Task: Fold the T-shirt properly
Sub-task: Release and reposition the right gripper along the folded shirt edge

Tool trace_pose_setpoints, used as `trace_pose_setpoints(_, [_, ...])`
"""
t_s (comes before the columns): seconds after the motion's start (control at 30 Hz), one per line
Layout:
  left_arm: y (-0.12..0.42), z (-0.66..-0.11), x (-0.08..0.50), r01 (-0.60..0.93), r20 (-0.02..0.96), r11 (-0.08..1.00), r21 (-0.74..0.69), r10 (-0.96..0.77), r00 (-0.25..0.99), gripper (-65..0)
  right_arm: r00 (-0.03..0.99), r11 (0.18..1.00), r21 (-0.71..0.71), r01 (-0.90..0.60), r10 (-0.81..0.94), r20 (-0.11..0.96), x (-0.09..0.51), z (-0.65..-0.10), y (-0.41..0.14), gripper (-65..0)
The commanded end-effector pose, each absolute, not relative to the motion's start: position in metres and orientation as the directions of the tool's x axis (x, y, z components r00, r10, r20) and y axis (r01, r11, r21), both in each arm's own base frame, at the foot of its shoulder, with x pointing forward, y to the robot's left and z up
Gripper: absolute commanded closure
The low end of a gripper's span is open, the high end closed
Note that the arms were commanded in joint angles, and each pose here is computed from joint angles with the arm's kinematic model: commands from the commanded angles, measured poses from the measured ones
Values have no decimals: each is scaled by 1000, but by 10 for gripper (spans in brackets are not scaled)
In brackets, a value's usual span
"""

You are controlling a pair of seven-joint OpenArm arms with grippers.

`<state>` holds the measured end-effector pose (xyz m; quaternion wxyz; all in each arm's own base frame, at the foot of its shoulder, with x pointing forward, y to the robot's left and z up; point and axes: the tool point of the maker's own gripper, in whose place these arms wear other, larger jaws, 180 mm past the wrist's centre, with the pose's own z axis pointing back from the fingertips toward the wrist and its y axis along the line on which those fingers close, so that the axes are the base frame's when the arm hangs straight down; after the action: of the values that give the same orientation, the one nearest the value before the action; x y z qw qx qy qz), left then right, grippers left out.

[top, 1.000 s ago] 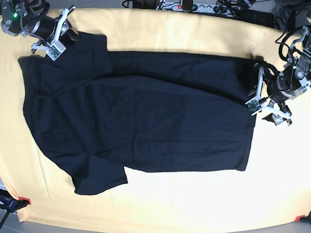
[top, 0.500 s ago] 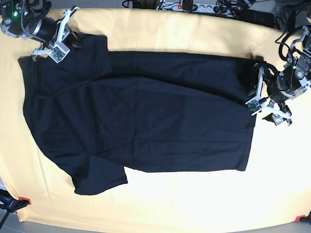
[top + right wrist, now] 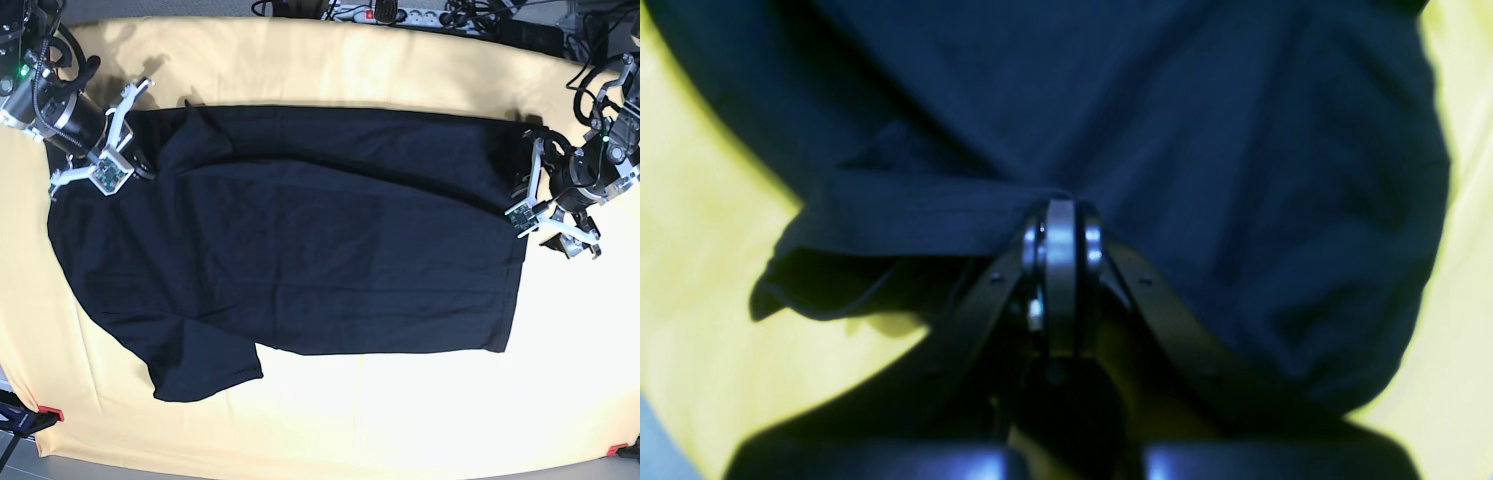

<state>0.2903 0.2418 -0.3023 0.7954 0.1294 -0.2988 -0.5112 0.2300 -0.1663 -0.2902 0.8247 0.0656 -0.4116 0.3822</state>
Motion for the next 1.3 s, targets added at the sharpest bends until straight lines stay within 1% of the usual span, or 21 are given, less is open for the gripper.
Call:
trace_pose_setpoints(0.0, [246, -289, 298, 716, 340, 433, 548, -897, 282, -494, 327, 697, -225, -680, 564, 758, 239, -278, -166, 0])
trace_pose_setpoints(0.17, [247, -290, 298, 716, 340, 433, 548, -897, 283, -494, 294, 722, -240, -649, 530, 796, 264, -267, -172, 0])
trace_pose_setpoints(0.4, [247, -289, 298, 715, 340, 434, 548, -897, 284, -494, 283, 758, -205, -619, 459, 842, 298, -258, -180, 0])
trace_pose_setpoints(0.6, [248, -289, 299, 708, 339, 441, 551, -894, 292, -494, 308, 724, -176, -666, 483, 820, 324, -282, -164, 0])
trace_pose_setpoints(0.7, [248, -289, 299, 708, 339, 441, 551, -894, 293, -494, 301, 696, -221, -683, 544, 783, 341, -290, -160, 0])
trace_pose_setpoints(0.83, [248, -289, 299, 708, 339, 441, 551, -894, 293, -494, 264, 681, -290, -673, 587, 766, 365, -279, -162, 0])
trace_pose_setpoints(1.03, [249, -289, 299, 708, 337, 439, 553, -895, 292, -494, 282, 738, -355, -574, 585, 760, 390, -266, -185, 0])
trace_pose_setpoints(1.1, [249, -289, 299, 708, 338, 440, 553, -895, 292, -494, 290, 766, -344, -543, 555, 780, 394, -264, -188, 0])
trace_pose_setpoints(1.17, [249, -289, 299, 708, 337, 440, 553, -895, 292, -494, 300, 773, -333, -540, 546, 782, 395, -268, -189, 0])
trace_pose_setpoints(1.2, [249, -289, 299, 708, 337, 440, 553, -895, 292, -494, 306, 777, -325, -539, 541, 783, 395, -270, -190, -75])
trace_pose_setpoints(1.27, [249, -289, 299, 708, 337, 440, 553, -895, 292, -494, 324, 789, -320, -524, 532, 782, 396, -273, -194, -291])
